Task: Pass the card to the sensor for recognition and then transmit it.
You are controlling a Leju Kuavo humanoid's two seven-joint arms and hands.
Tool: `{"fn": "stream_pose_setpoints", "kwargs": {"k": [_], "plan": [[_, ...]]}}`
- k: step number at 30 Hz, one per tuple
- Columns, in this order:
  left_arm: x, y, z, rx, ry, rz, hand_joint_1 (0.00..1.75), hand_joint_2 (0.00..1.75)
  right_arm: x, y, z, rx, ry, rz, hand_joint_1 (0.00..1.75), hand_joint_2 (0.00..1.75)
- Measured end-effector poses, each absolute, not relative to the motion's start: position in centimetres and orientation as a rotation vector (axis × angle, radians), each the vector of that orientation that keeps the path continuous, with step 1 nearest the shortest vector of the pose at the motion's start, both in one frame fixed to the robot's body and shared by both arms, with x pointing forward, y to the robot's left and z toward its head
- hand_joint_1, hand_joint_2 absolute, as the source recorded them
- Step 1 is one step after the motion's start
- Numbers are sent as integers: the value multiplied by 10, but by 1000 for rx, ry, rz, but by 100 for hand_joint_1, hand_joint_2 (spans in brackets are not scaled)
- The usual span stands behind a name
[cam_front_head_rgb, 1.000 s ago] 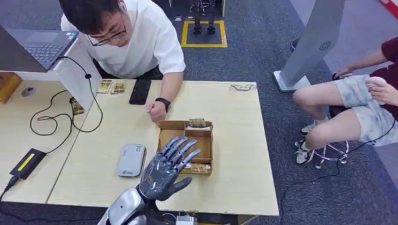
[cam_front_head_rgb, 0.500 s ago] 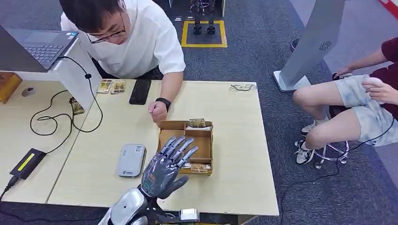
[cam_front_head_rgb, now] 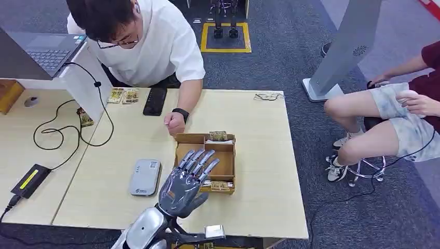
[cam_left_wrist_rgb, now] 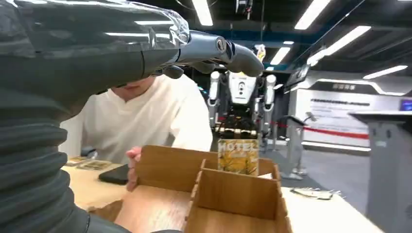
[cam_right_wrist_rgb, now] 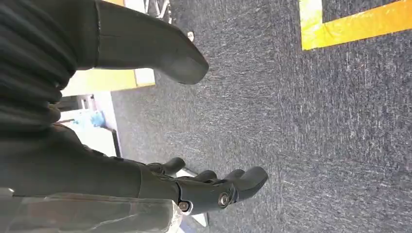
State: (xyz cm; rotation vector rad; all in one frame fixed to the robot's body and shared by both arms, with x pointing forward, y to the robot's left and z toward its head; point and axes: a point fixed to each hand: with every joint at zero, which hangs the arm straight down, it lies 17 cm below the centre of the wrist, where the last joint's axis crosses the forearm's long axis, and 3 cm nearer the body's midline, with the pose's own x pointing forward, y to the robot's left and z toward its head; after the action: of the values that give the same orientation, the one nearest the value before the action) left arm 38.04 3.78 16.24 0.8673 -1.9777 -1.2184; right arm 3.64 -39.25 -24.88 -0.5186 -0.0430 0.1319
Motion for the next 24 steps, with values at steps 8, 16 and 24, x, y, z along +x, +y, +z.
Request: {"fn": "stream_pose_setpoints", "kwargs": {"k": [8, 16, 24], "plan": [[386, 43, 153, 967, -1902, -1279, 0, 175, 37, -393, -247, -521, -39, 129, 0, 175], [391, 46, 145, 1000, -1858, -1304, 0, 175, 37, -393, -247, -524, -38, 127, 0, 175], [395, 52, 137, 1013, -1802, -1302, 0, 175, 36, -391, -247, -521, -30, 125, 0, 175]]}}
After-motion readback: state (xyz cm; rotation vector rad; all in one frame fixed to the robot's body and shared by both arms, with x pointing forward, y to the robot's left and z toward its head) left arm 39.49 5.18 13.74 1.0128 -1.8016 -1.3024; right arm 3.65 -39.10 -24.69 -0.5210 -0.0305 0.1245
